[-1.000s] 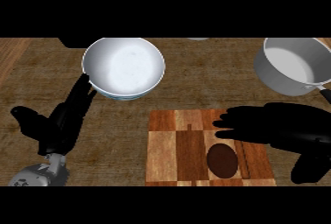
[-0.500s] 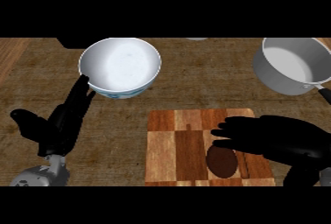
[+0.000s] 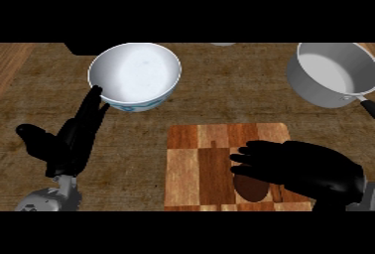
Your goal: Pick the cupcake from the cutting board and place it in the pot
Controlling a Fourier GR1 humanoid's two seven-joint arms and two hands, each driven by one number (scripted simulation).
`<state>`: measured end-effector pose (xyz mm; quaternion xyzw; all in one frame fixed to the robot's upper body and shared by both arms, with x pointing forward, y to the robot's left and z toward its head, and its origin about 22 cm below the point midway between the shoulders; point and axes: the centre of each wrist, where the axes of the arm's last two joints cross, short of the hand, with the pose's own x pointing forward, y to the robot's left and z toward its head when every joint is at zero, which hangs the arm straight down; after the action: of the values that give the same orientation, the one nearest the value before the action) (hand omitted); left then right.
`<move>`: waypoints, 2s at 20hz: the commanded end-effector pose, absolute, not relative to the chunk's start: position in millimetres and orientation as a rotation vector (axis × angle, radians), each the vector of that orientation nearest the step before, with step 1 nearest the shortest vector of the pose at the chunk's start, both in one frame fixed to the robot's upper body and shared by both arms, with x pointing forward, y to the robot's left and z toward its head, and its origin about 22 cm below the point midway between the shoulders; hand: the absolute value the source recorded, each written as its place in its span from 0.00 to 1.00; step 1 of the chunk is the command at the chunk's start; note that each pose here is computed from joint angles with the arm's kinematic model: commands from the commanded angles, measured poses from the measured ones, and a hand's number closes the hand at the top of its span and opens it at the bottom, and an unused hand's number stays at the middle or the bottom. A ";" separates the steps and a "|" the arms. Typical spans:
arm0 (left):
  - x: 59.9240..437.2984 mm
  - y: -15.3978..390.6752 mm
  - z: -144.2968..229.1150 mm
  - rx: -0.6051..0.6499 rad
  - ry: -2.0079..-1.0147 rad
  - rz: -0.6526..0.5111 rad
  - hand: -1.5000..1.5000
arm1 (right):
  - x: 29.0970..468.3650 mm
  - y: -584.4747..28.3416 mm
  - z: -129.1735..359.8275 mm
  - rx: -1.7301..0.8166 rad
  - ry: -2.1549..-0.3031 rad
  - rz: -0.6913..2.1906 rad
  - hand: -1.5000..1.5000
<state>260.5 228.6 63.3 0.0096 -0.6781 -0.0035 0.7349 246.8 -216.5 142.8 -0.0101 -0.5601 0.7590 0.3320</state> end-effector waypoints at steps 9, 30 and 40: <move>284.9 217.8 61.6 0.013 -1.477 -0.020 0.50 | 252.7 -187.5 113.3 -0.130 -1.387 2.045 0.00; 268.5 219.9 52.3 0.008 -1.474 -0.011 0.50 | 244.3 -175.6 56.6 -0.095 -1.291 2.166 1.00; 266.3 232.3 72.0 0.004 -1.469 0.002 0.50 | 259.7 -176.0 35.3 -0.068 -1.436 2.155 1.00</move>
<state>269.7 227.7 67.9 0.0072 -0.6712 -0.0028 0.7412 253.8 -166.6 48.5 -0.0340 -0.5318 0.7993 0.2778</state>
